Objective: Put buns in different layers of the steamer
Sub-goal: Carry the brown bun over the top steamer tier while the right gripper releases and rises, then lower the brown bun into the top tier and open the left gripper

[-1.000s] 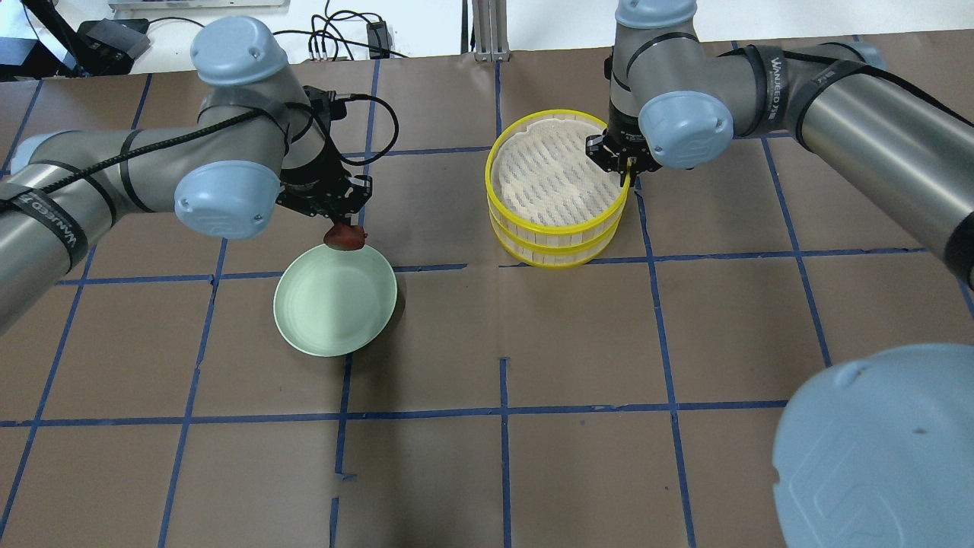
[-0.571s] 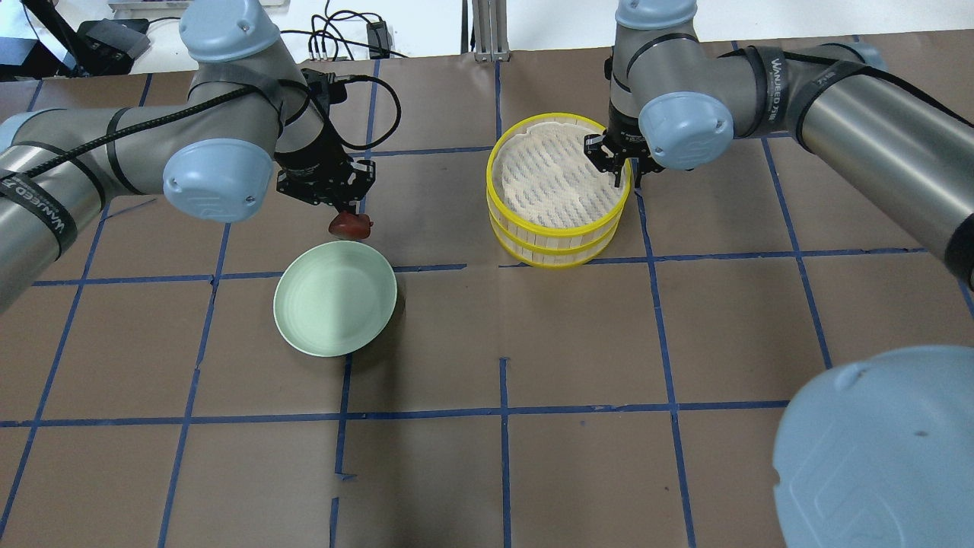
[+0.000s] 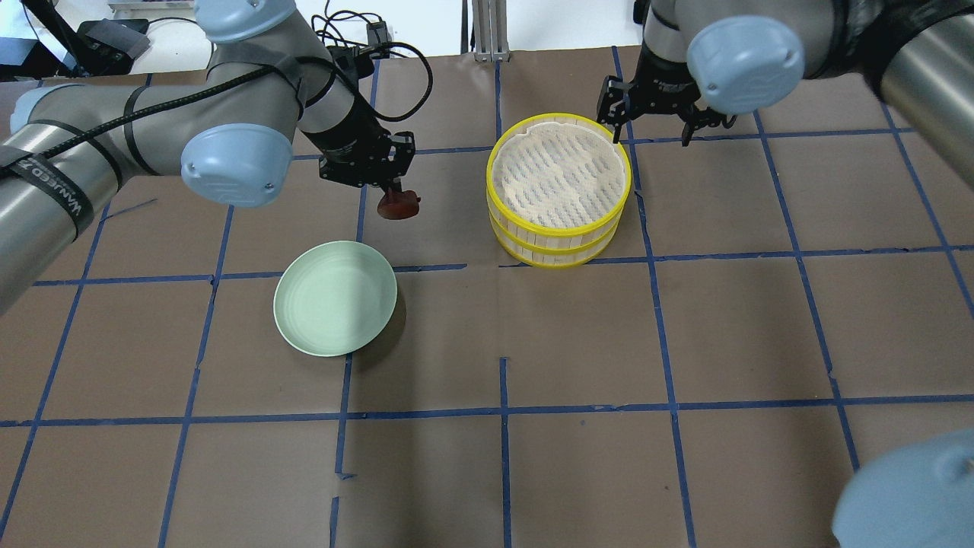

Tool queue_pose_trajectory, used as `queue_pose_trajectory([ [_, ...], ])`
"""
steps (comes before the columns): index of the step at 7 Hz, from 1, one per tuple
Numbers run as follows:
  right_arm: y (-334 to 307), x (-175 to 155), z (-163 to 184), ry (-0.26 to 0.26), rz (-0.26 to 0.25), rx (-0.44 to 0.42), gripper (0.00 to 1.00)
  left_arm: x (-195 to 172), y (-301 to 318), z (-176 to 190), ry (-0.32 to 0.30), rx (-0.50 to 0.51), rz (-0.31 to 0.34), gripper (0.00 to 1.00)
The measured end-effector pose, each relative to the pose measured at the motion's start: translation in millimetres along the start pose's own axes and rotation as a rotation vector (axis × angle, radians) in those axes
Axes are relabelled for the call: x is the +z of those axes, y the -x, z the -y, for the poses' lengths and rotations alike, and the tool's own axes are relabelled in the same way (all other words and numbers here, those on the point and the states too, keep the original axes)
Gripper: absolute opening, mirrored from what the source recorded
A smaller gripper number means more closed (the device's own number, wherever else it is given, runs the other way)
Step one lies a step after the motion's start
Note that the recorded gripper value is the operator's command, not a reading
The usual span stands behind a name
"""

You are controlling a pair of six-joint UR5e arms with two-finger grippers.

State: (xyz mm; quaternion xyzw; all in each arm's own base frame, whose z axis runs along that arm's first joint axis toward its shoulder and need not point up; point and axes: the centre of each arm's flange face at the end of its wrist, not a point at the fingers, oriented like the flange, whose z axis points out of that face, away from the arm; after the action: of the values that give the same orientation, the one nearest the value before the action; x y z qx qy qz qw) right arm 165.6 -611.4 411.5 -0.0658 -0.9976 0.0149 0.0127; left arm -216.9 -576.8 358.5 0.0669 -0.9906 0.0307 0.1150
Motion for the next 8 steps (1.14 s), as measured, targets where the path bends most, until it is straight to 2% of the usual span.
queue_pose_trajectory([
  [1,-11,-55,-30,0.039,0.004,-0.017,0.99,-3,-28,-3,-0.012,-0.005,-0.043,0.11],
  [2,-28,-90,-58,0.086,0.000,-0.028,0.99,3,-53,-6,-0.030,-0.002,-0.073,0.11],
  [3,-47,-108,-72,0.106,0.000,-0.037,0.98,19,-78,-9,-0.055,0.005,-0.101,0.11],
  [5,-55,-106,-81,0.099,-0.002,-0.059,0.99,49,-120,-10,-0.124,-0.041,-0.165,0.14],
  [6,-47,-100,-84,0.061,-0.008,-0.078,1.00,56,-132,-4,-0.147,-0.063,-0.193,0.83],
  [7,-42,-94,-85,0.032,-0.017,-0.092,1.00,59,-139,1,-0.156,-0.071,-0.212,1.00],
  [8,-40,-91,-85,0.023,-0.009,-0.097,1.00,66,-141,6,-0.153,-0.076,-0.217,1.00],
])
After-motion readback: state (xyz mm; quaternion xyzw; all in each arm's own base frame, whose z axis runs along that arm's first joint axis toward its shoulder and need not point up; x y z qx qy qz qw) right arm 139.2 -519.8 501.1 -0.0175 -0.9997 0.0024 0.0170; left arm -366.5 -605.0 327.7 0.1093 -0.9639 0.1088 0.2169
